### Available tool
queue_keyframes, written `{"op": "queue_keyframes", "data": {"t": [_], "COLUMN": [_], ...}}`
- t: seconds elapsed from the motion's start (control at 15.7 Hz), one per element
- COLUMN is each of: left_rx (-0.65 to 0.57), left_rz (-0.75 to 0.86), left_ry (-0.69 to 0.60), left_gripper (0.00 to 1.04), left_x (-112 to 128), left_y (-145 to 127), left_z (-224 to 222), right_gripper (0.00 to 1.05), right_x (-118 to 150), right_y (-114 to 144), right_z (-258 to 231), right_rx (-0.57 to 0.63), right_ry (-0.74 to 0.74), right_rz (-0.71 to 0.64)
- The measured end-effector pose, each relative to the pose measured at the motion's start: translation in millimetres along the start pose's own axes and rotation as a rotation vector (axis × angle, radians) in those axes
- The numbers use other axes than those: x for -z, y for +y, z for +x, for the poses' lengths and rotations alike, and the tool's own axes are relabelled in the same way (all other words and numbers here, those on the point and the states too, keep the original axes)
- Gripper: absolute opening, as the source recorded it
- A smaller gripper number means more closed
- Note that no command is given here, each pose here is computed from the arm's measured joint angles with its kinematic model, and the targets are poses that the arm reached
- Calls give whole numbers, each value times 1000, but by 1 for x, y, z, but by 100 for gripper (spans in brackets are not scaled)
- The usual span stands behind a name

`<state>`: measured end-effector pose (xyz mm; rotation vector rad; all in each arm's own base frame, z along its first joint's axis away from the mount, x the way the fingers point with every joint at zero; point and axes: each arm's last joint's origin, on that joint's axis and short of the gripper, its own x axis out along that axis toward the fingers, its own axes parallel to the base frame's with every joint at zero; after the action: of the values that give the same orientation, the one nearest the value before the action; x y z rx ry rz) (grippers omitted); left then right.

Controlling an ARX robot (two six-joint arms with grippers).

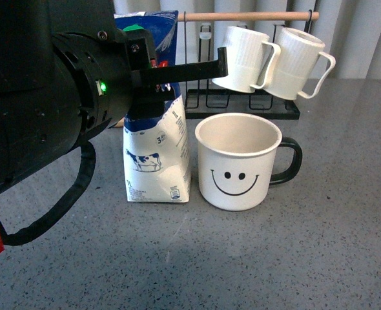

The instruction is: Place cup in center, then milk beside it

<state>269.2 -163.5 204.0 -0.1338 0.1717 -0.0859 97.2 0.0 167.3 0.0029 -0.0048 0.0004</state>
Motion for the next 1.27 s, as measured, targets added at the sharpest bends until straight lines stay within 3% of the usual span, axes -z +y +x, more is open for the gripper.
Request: {"op": "queue_keyframes", "data": {"t": [0.13,0.19,0.64,0.96,1.27], "left_rx": [-5,0,24,84,115], "left_rz": [-5,-10,-38,-27,71], "left_ry": [5,13,-21,-104,-257], "left_gripper": [4,22,99,98,98], "left_x": [1,1,-12,-43,-102], "left_y": [-1,-2,-3,-4,44], "left_z": [0,1,-8,-30,-80], "right_gripper": [98,98,98,98,98], "right_x": [0,0,0,0,0], "right_y": [0,0,0,0,0], "right_z": [0,0,0,0,0], "right_rx": [0,0,0,0,0], "right_ry": [0,0,0,0,0], "right_rz": [0,0,0,0,0]}}
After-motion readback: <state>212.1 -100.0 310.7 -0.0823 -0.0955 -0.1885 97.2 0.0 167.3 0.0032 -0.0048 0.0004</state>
